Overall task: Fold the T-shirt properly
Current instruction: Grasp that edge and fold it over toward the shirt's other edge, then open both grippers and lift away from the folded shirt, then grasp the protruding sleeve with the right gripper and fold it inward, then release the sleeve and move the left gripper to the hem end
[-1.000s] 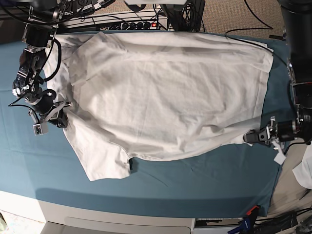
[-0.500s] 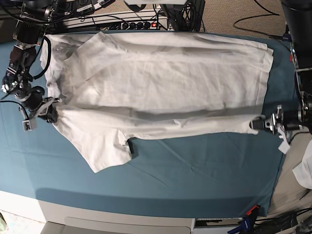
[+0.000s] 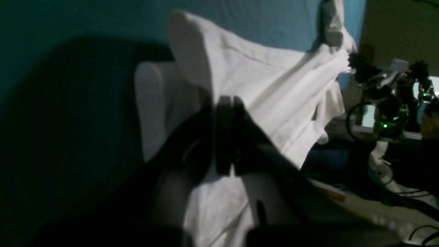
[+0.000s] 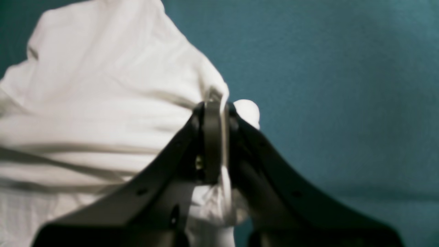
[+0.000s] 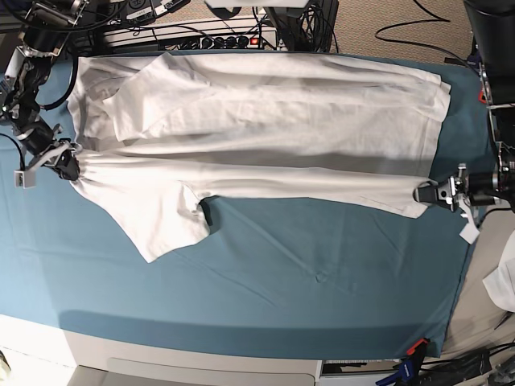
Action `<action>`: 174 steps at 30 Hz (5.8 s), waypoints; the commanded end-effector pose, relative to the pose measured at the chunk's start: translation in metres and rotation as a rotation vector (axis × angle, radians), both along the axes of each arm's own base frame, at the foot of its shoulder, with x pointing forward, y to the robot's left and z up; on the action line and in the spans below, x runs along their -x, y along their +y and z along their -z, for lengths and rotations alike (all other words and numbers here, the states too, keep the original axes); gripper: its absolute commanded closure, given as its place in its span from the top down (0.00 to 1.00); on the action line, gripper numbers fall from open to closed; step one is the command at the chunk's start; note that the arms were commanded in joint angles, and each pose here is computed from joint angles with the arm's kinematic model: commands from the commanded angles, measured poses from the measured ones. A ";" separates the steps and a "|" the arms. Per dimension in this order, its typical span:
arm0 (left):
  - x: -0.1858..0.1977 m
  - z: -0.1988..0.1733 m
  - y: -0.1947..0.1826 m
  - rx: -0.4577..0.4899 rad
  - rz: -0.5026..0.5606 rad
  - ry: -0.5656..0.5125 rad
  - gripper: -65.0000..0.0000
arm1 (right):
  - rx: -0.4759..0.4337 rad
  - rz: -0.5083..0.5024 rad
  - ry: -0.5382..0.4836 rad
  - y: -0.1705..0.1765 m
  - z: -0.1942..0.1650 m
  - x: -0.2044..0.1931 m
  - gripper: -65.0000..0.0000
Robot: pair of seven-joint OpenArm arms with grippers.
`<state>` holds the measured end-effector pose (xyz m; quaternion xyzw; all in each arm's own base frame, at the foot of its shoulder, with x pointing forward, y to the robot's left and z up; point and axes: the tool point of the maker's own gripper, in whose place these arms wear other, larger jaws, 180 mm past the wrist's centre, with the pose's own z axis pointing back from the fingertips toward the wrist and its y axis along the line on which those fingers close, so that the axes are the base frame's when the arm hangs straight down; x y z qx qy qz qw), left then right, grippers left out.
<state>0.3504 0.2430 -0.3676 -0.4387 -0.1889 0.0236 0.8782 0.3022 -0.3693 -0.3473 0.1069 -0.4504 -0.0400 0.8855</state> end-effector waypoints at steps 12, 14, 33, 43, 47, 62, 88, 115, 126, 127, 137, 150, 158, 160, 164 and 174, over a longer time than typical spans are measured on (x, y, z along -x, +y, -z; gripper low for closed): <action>-0.013 -0.037 0.038 -0.085 -0.015 -0.103 0.00 | -0.082 -0.005 -0.011 -0.001 -0.020 0.000 0.00; -0.010 -0.034 0.037 -0.086 -0.012 -0.096 0.00 | -0.097 -0.002 -0.013 -0.001 -0.021 0.001 0.00; 0.039 -0.001 0.017 -0.133 0.108 -0.049 0.00 | -0.220 0.083 0.019 -0.022 -0.021 0.047 0.00; 0.055 0.011 0.017 -0.130 0.111 -0.008 0.00 | -0.261 0.087 0.035 -0.010 -0.008 0.053 0.00; 0.065 0.020 0.015 -0.125 0.117 0.016 0.09 | -0.273 0.097 0.022 -0.007 -0.005 0.052 0.12; 0.033 -0.028 0.062 -0.078 -0.118 -0.158 0.36 | -0.181 0.166 -0.133 -0.052 -0.061 0.025 0.31; 0.027 -0.038 0.071 -0.067 -0.159 -0.195 0.36 | -0.373 0.078 -0.115 0.069 -0.001 -0.109 0.31; 0.027 -0.038 0.071 -0.067 -0.159 -0.195 0.36 | -0.322 -0.022 0.178 0.110 0.057 -0.098 0.00; 0.027 -0.038 0.070 -0.067 -0.159 -0.195 0.36 | -0.189 -0.240 0.074 0.131 -0.022 -0.100 0.00; 0.027 -0.038 0.070 -0.067 -0.159 -0.195 0.36 | -0.160 -0.270 0.058 0.134 -0.030 -0.096 0.00; 0.027 -0.038 0.070 -0.067 -0.159 -0.195 0.36 | 0.042 -0.385 0.041 0.155 -0.037 -0.019 0.00; 0.027 -0.038 0.070 -0.067 -0.159 -0.195 0.36 | 0.141 -0.578 0.081 0.206 -0.044 0.094 0.00; 0.027 -0.038 0.070 -0.066 -0.159 -0.195 0.36 | 0.126 -0.595 0.125 0.212 -0.037 0.119 0.00; 0.027 -0.038 0.070 -0.066 -0.159 -0.195 0.36 | 0.113 -0.597 0.120 0.214 -0.038 0.120 0.00; 0.027 -0.038 0.070 -0.066 -0.159 -0.195 0.36 | 0.034 -0.589 0.088 0.228 -0.042 0.120 0.00; 0.027 -0.038 0.070 -0.066 -0.159 -0.195 0.36 | -0.118 -0.515 0.014 0.258 -0.047 0.117 0.00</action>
